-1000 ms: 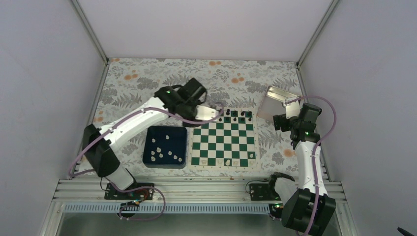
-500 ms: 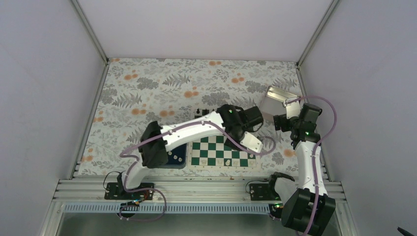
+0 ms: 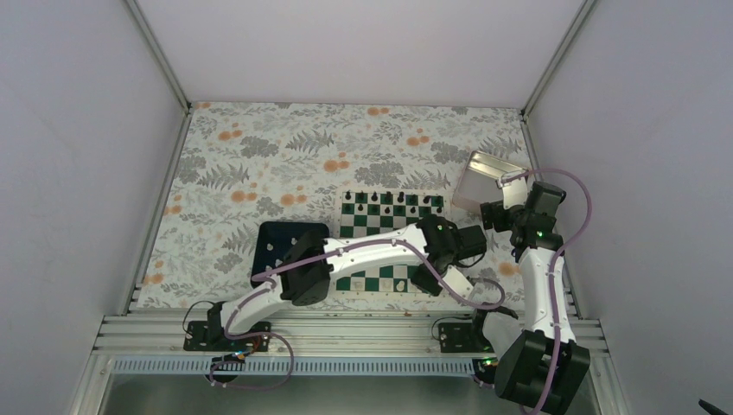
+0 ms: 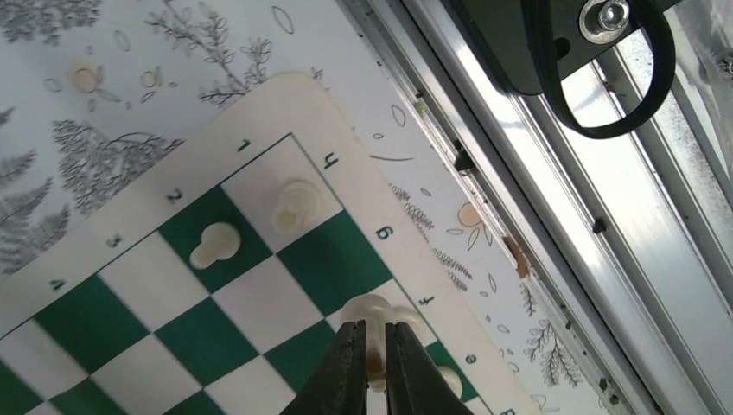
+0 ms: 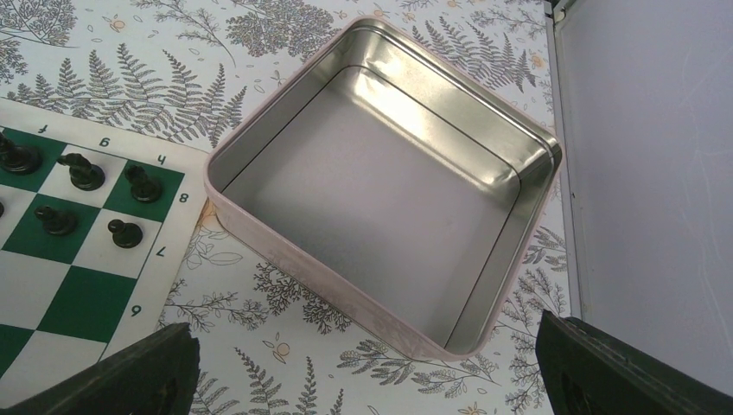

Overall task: Set up the chess pieces on the board
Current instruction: Place the chess piece on the chessboard, then pick up the chess piece from the storage box.

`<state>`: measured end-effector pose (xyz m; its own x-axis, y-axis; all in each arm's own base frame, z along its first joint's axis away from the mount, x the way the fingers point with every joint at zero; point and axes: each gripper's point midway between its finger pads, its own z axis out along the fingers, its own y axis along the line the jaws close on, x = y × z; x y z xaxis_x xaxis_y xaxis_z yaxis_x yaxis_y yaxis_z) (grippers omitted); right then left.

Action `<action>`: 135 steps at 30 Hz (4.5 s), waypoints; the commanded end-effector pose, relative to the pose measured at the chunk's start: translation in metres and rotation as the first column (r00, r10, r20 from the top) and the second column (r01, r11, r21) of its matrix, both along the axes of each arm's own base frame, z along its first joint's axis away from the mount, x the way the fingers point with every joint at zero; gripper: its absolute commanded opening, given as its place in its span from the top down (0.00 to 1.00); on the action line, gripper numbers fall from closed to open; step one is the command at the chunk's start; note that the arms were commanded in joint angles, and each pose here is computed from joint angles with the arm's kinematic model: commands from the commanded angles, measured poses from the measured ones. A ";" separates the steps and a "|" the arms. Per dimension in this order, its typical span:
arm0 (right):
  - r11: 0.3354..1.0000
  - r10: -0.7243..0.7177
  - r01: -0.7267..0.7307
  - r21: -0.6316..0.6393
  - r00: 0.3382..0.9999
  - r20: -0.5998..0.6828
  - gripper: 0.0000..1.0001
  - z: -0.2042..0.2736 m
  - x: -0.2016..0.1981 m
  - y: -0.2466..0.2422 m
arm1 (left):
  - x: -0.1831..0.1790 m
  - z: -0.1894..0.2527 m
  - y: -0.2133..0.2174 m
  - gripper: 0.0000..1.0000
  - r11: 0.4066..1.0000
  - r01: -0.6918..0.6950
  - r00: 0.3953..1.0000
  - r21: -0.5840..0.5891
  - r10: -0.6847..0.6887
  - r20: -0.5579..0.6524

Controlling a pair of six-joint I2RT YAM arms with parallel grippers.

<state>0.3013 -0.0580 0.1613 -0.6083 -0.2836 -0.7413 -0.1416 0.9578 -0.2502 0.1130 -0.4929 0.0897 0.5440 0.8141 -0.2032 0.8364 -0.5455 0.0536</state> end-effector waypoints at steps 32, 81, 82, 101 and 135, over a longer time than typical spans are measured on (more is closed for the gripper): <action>1.000 0.011 -0.012 0.003 1.000 0.021 0.00 0.007 0.002 0.000 | 0.011 -0.039 -0.013 0.92 0.998 0.039 0.998 0.040 -0.040 0.042; 1.000 0.021 -0.021 0.005 1.000 0.020 0.00 0.006 0.001 0.002 | 0.086 0.073 0.096 0.66 0.974 -0.225 0.939 -0.009 0.219 0.264; 1.000 0.021 -0.021 0.006 1.000 0.019 0.00 0.006 0.001 0.002 | 0.096 0.075 0.117 0.65 0.964 -0.264 0.927 -0.015 0.258 0.274; 1.000 0.026 -0.026 0.017 1.000 -0.008 0.00 0.000 0.002 0.002 | 0.090 -0.015 0.368 0.64 0.723 -0.687 0.727 0.076 0.682 0.078; 1.000 0.026 -0.026 0.014 1.000 -0.008 0.00 -0.001 0.001 0.003 | 0.080 -0.063 0.389 0.65 0.679 -0.711 0.698 0.182 0.714 0.065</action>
